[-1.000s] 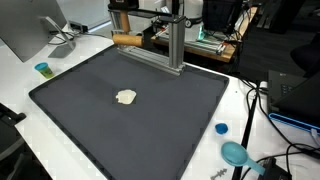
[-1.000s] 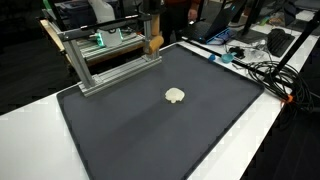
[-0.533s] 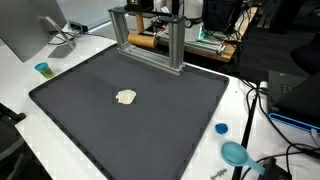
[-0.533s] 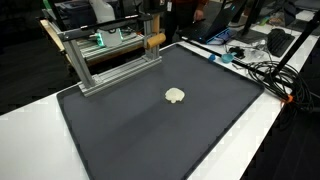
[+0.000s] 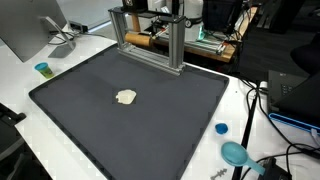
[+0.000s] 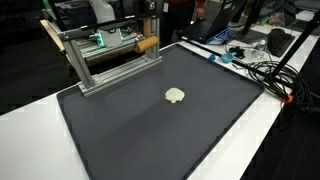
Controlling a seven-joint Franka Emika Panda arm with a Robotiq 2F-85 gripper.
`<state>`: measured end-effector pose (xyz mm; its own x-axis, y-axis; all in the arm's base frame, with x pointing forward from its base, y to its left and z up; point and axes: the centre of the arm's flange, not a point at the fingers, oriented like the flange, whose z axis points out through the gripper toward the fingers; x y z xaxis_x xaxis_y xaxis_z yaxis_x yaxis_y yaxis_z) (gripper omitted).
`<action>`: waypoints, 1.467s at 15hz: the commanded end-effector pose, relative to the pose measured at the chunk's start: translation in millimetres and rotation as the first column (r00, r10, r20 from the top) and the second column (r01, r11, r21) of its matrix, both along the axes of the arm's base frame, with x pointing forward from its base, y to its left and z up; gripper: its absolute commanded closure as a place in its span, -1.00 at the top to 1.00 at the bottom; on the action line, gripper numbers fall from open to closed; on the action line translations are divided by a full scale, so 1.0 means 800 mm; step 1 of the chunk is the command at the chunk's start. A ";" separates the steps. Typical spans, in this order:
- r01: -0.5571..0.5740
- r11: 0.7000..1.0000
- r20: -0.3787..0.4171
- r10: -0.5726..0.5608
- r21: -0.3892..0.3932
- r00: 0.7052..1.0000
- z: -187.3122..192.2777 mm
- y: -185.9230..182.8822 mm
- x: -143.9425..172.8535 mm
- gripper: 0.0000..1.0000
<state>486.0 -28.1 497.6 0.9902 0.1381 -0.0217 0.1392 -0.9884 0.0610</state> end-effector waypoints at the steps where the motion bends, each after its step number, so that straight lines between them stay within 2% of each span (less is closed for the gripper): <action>1: 0.027 0.998 0.004 -0.027 0.053 1.000 0.008 -0.019 -0.049 -0.57; 5: 0.074 0.994 0.003 -0.075 0.085 0.997 0.004 0.001 -0.075 -0.57; 12: 0.188 0.981 -0.030 -0.187 0.042 0.982 -0.011 0.018 -0.123 -0.57; 19: 0.211 0.977 -0.096 -0.207 0.036 0.974 -0.032 0.030 -0.144 -0.57; 20: 0.204 0.978 -0.107 -0.199 0.037 0.974 -0.035 0.031 -0.146 0.43; 21: 0.198 0.979 -0.109 -0.193 0.041 0.975 -0.036 0.032 -0.146 0.44; 22: 0.197 0.980 -0.118 -0.191 0.041 0.974 -0.037 0.032 -0.146 0.57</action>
